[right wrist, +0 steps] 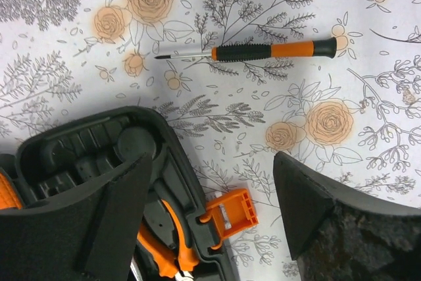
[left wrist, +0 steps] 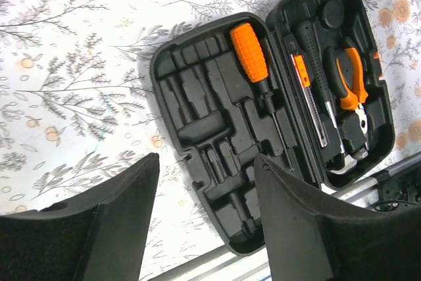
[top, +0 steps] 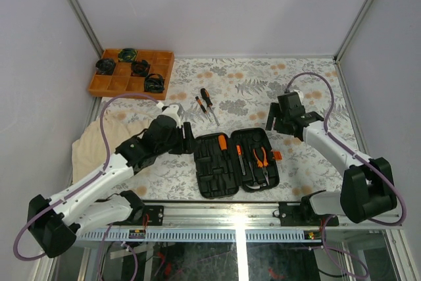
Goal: Sort the tools into containers
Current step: Place the utility knife in the storage box, then pick up the screwdriver from the center of the board.
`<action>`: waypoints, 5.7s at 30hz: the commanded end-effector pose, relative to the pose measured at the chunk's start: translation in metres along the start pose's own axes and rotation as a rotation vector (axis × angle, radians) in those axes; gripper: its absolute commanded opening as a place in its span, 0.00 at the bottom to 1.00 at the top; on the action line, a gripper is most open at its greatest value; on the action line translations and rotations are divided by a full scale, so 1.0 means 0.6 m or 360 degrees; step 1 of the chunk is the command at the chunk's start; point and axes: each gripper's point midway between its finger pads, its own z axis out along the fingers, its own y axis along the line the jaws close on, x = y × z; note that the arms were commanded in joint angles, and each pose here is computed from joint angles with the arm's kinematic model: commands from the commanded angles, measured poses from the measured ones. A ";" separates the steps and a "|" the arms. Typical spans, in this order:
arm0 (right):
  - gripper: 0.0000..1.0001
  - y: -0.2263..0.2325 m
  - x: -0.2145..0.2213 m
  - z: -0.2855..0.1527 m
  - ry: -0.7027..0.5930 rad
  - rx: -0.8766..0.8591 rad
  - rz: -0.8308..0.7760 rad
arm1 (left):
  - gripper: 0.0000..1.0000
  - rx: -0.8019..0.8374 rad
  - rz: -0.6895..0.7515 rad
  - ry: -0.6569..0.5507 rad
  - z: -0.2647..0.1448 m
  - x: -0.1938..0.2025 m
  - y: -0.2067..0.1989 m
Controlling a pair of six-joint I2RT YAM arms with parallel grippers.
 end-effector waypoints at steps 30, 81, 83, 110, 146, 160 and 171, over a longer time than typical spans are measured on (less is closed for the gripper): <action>0.91 -0.014 -0.109 0.064 -0.0042 0.0019 0.0362 | 0.63 -0.0154 0.0062 -0.0192 -0.038 -0.037 0.035; 0.32 -0.097 -0.007 0.168 0.0286 0.0742 0.1427 | 0.63 -0.0157 0.0084 -0.0167 -0.031 -0.035 0.035; 0.22 -0.096 -0.009 0.166 0.0241 0.0696 0.1432 | 0.63 -0.0155 0.0084 -0.0159 -0.029 -0.032 0.035; 0.01 -0.071 -0.179 0.011 -0.0512 0.0013 0.0466 | 0.60 -0.0112 0.0062 -0.0242 -0.048 -0.046 0.029; 0.00 0.396 0.022 -0.231 -0.0090 -0.1665 0.0381 | 0.73 0.0947 -0.0290 -0.0211 -0.055 -0.009 -0.142; 0.00 0.457 0.043 -0.266 -0.0024 -0.1821 0.0431 | 0.54 0.0962 -0.0287 -0.0193 -0.055 0.007 -0.138; 0.01 0.460 0.063 -0.288 0.0031 -0.1857 0.0393 | 0.27 0.0931 -0.0288 -0.0184 -0.047 0.005 -0.136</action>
